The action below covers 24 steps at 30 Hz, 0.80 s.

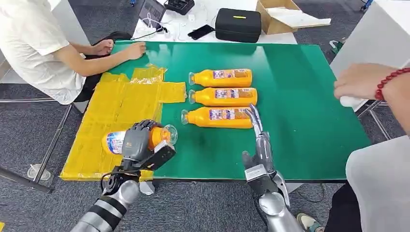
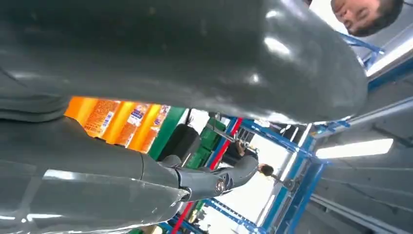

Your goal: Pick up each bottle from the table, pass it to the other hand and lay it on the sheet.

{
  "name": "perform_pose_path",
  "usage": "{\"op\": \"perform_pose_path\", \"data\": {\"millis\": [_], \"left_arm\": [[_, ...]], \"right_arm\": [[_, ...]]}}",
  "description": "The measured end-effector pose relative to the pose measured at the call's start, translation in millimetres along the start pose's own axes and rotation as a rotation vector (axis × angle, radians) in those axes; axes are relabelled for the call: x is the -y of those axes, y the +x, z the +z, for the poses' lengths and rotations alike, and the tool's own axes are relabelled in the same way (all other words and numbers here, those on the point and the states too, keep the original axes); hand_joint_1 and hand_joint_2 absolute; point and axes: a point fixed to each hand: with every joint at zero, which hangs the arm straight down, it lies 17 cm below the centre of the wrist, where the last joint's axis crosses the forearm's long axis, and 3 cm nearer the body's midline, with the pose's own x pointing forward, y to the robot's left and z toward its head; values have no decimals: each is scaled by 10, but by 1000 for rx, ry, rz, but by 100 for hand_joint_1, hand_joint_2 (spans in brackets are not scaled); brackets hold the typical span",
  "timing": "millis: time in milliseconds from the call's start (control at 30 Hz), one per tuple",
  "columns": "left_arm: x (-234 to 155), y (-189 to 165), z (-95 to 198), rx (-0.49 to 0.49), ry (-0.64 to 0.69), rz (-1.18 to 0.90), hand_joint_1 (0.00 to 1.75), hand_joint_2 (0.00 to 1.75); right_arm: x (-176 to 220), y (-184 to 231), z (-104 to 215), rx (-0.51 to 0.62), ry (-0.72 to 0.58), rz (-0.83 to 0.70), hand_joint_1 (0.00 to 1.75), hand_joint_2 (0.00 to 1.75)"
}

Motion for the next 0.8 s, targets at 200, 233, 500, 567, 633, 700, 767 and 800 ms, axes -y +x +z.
{"op": "perform_pose_path", "data": {"millis": [200,233,500,567,633,700,767,800], "left_arm": [[191,-374,23,-58,-150,-51,175,175],[214,-425,21,-63,-181,-55,175,175],[290,-847,163,-111,-315,-141,175,175],[301,-919,198,-126,-335,-155,175,175],[340,-980,236,-146,-368,-156,157,175],[347,-1016,247,-158,-382,-160,96,175],[372,-1065,273,-178,-406,-162,89,175],[397,-1083,294,-189,-423,-150,89,175]], "right_arm": [[18,-18,-40,5,-10,-5,0,175],[12,-13,-58,10,-10,-11,0,175],[-68,-46,-118,10,-6,-40,0,175],[-82,-60,-114,6,-6,-44,0,175],[-103,-85,-100,-2,-3,-49,0,175],[-125,-105,-89,-9,1,-56,0,175],[-144,-131,-78,-18,3,-61,0,175],[-154,-144,-74,-23,3,-64,0,175]]}}
